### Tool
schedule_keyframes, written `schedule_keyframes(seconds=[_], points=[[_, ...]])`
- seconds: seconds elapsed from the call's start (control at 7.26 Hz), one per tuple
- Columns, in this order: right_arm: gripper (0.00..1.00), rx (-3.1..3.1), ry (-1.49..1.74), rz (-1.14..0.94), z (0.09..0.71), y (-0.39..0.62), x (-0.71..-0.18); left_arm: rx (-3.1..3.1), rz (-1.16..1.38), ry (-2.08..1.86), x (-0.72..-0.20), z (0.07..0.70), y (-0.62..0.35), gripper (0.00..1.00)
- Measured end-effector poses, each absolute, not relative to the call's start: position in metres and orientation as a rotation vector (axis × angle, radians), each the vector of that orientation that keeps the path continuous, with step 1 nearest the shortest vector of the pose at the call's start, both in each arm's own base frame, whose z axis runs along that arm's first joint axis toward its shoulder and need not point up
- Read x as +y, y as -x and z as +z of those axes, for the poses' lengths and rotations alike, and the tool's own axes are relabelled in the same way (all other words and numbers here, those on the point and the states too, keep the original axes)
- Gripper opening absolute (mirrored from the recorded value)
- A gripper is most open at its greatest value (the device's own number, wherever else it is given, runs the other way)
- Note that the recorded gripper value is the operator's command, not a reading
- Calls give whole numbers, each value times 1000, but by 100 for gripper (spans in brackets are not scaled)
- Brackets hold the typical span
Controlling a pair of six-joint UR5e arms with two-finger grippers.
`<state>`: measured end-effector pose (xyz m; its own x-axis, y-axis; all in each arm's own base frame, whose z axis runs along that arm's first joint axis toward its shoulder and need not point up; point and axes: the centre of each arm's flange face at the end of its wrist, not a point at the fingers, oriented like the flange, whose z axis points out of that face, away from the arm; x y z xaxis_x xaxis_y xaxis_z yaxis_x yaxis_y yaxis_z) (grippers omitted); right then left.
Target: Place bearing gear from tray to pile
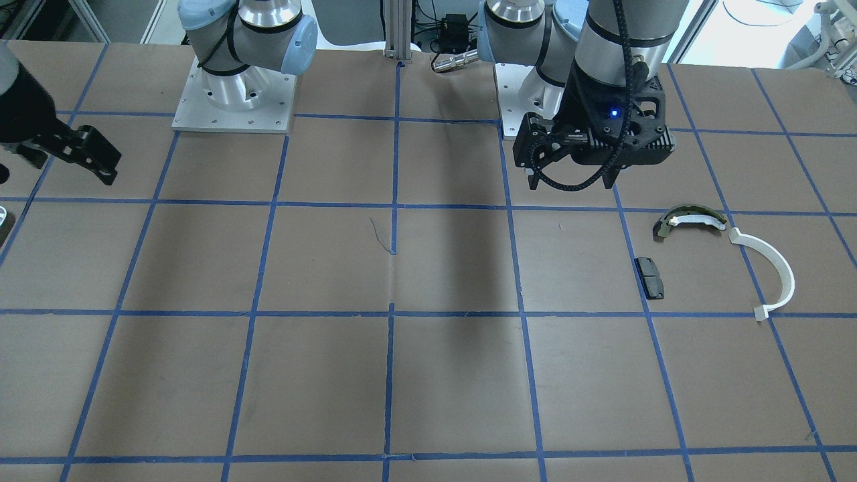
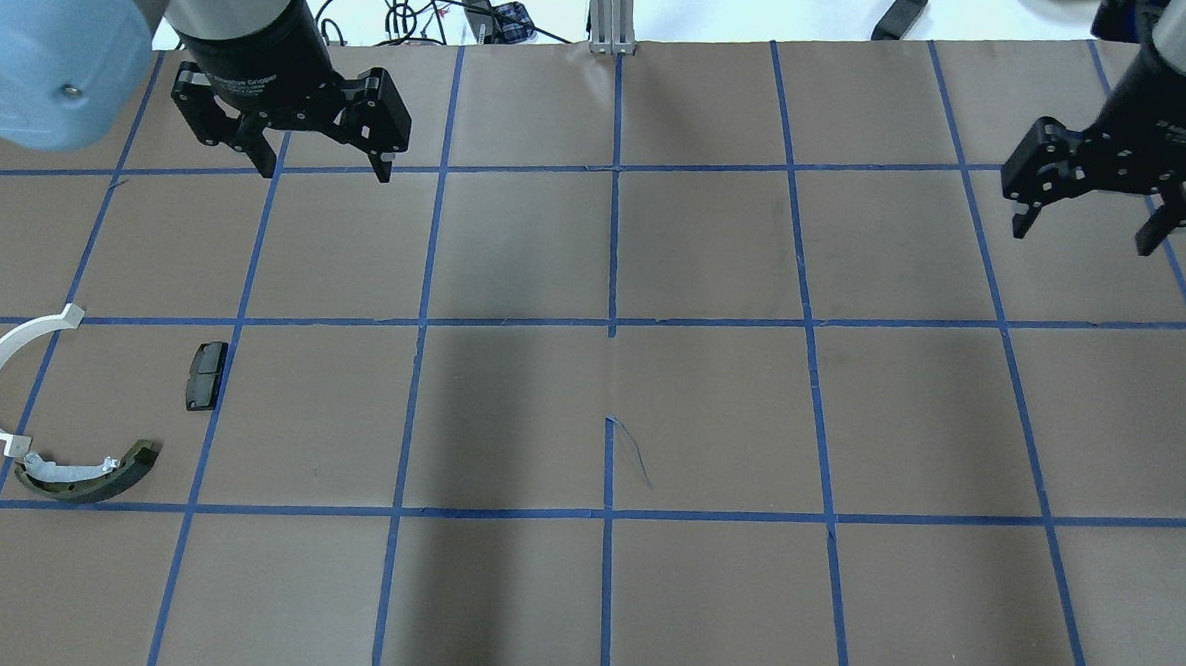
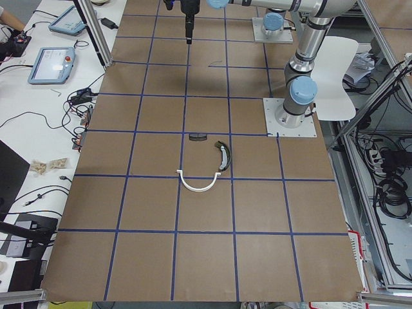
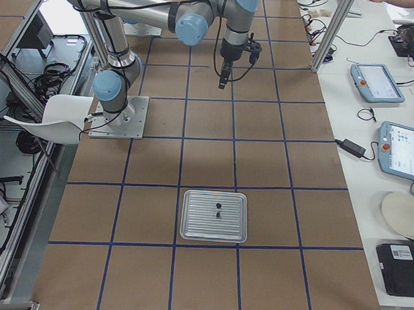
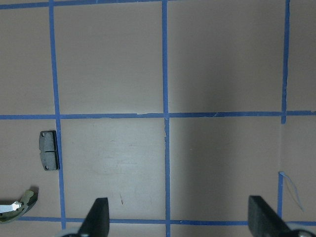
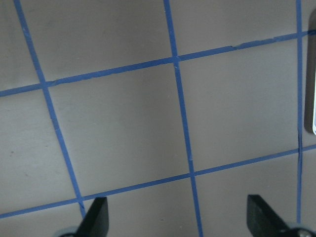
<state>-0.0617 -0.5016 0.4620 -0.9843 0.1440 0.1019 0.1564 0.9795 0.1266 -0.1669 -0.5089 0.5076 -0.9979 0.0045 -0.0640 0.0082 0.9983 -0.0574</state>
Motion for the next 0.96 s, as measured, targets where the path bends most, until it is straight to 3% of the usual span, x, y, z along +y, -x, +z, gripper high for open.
schedule_keyframes(seconds=[0.96], points=[[100,-3017,-436,-134,374,302,-514,3076,-89,-11,-509,508,167,100]])
